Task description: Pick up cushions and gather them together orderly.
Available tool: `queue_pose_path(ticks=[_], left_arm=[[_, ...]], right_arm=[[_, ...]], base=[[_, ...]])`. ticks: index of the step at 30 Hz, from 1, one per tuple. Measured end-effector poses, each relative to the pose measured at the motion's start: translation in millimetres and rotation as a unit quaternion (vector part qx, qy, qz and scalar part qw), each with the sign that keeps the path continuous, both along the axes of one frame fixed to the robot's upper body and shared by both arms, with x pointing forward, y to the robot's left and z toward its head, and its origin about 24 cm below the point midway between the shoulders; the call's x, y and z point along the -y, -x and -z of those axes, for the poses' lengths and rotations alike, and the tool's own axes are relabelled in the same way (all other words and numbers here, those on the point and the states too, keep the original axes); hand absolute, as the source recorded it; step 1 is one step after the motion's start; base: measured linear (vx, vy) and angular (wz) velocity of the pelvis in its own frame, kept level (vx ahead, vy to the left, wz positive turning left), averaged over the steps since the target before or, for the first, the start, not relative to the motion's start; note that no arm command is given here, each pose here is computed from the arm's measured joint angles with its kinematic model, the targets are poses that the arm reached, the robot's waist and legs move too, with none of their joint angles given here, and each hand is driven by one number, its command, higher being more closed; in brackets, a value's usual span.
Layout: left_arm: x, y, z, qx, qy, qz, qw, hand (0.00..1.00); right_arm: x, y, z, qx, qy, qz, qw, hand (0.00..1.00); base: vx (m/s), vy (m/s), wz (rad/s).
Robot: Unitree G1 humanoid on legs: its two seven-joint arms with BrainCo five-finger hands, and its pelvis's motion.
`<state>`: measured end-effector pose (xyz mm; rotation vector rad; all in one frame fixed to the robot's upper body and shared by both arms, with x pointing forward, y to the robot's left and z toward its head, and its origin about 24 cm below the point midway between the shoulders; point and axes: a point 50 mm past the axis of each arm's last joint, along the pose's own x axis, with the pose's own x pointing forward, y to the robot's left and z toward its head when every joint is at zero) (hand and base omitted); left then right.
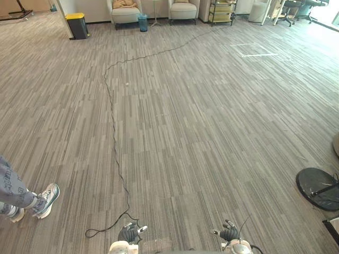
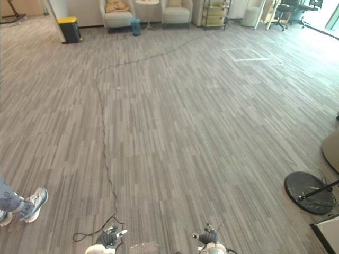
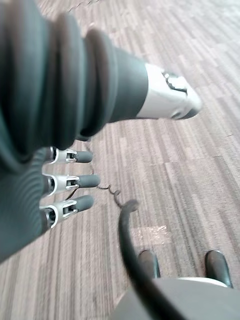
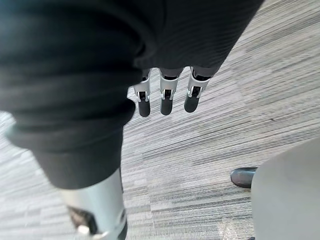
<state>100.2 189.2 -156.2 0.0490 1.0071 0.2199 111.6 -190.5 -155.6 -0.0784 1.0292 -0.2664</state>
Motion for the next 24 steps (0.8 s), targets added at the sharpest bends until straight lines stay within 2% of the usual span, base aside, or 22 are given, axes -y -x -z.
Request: queue_pose_path(ticks=[5, 11, 24], left_arm=[[-2.1, 3.2, 1.8, -0.009, 0.005, -0.027, 1.0, 0.0], [-1.7, 2.9, 2.9, -0.018, 0.004, -0.023, 1.0, 0.0], [-2.3, 0.3, 2.6, -0.018, 0.001, -0.016, 1.0, 0.0]], right_arm=[[6.4, 4.4, 1.9, -0.011, -0.005, 0.041, 0.999, 0.0], [9.0, 8.6, 3.9, -0.018, -0.017, 0.076, 0.997, 0.0], [8.9, 9.6, 4.5, -0.017, -0.023, 0.089, 0.996, 0.0]], base=[[-0.01, -0.034, 0.1], [-0.02, -0.018, 0.04], [-0.02, -0.01, 0.04]])
